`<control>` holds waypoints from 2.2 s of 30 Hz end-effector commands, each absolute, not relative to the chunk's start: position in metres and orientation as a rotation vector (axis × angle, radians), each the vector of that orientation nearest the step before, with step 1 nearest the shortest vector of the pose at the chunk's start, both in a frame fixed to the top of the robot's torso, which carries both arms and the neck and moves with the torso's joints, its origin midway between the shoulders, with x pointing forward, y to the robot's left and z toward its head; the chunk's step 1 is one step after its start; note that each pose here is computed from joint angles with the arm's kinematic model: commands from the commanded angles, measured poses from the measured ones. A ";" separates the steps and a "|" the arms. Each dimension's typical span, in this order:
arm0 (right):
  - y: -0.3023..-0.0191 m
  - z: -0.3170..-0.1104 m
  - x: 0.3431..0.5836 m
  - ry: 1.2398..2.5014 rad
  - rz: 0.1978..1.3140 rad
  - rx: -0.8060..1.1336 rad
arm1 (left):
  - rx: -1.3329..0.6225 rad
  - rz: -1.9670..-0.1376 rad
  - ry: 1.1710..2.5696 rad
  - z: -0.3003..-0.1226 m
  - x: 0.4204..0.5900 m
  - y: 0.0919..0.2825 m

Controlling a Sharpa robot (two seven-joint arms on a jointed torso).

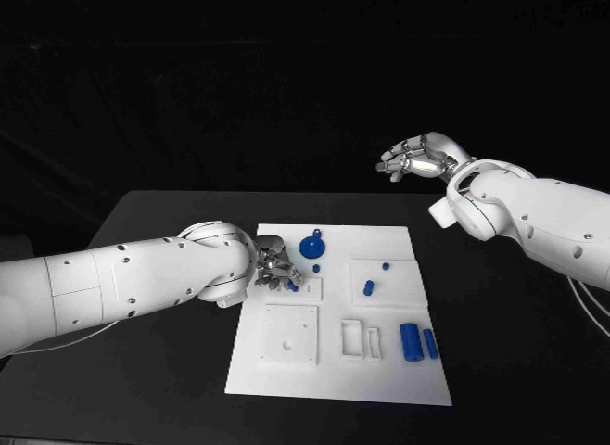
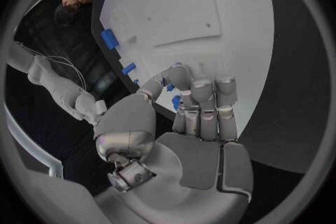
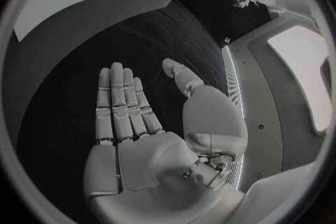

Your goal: Assemble the parts on the task board

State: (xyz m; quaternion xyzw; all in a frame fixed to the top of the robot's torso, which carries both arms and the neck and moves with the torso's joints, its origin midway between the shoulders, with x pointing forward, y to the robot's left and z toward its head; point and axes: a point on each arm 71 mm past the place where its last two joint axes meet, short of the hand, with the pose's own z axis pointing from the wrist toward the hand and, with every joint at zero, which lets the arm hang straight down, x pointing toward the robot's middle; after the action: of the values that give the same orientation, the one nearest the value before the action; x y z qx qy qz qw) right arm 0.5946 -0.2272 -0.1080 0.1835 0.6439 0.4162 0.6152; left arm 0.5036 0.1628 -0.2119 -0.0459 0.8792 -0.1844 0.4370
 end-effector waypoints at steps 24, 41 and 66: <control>-0.239 -0.110 0.594 1.500 0.944 0.437 | -0.265 -0.608 1.891 -0.210 0.485 0.165; -0.238 -0.111 0.594 1.505 0.944 0.437 | -0.189 -0.551 1.934 -0.227 0.480 0.165; -0.238 -0.118 0.593 1.523 0.945 0.450 | -0.117 -0.511 1.979 -0.233 0.475 0.165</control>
State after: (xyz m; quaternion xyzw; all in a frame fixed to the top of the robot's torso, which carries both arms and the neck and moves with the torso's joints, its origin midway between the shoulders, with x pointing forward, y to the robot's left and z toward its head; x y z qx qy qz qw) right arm 0.5934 -0.2382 -0.1176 0.1939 0.6555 0.4052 0.6071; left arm 0.4761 0.1652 -0.2317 -0.0640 0.8201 -0.2202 0.5242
